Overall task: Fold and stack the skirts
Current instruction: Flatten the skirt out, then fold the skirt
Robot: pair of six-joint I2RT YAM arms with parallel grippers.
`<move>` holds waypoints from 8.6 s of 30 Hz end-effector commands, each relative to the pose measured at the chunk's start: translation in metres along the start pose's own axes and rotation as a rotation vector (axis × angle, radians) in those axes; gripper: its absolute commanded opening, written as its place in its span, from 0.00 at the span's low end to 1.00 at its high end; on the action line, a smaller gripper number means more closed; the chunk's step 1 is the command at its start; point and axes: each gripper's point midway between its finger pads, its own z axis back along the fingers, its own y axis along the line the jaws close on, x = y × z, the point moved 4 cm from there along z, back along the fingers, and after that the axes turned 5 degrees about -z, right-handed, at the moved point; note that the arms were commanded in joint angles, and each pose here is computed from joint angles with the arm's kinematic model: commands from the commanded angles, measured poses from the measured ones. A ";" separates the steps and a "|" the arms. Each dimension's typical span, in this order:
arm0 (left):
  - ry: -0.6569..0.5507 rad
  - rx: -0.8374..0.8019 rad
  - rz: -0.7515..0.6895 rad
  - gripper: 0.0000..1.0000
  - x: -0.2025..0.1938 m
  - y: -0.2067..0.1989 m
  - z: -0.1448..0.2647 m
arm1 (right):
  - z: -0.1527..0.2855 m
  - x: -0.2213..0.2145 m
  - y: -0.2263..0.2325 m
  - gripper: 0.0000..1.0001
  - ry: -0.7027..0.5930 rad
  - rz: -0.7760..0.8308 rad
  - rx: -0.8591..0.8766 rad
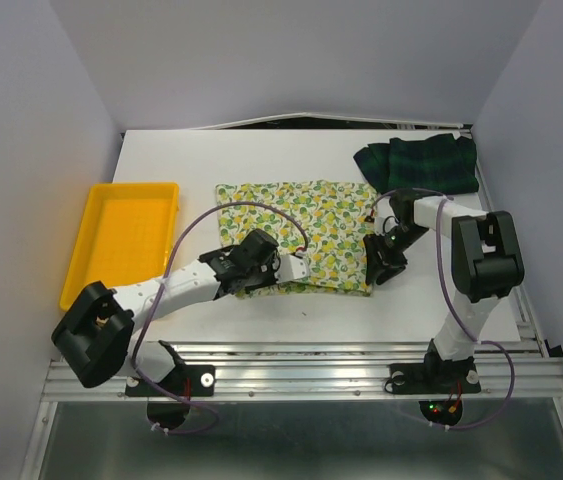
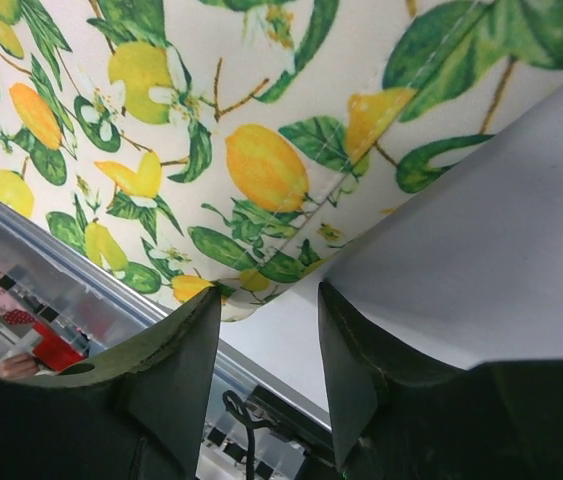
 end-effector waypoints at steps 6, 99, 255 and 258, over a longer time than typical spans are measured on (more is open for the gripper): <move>0.019 0.044 -0.037 0.00 -0.024 -0.015 0.002 | -0.003 0.021 -0.005 0.48 -0.064 0.022 -0.013; -0.030 -0.140 0.622 0.62 -0.042 0.178 -0.053 | 0.058 0.107 0.115 0.14 -0.260 0.656 -0.080; -0.065 0.099 0.183 0.00 -0.098 0.122 0.029 | 0.054 0.131 0.072 0.01 -0.497 0.809 -0.228; -0.048 0.092 0.183 0.00 -0.104 0.111 0.022 | 0.044 0.122 0.071 0.01 -0.479 0.792 -0.212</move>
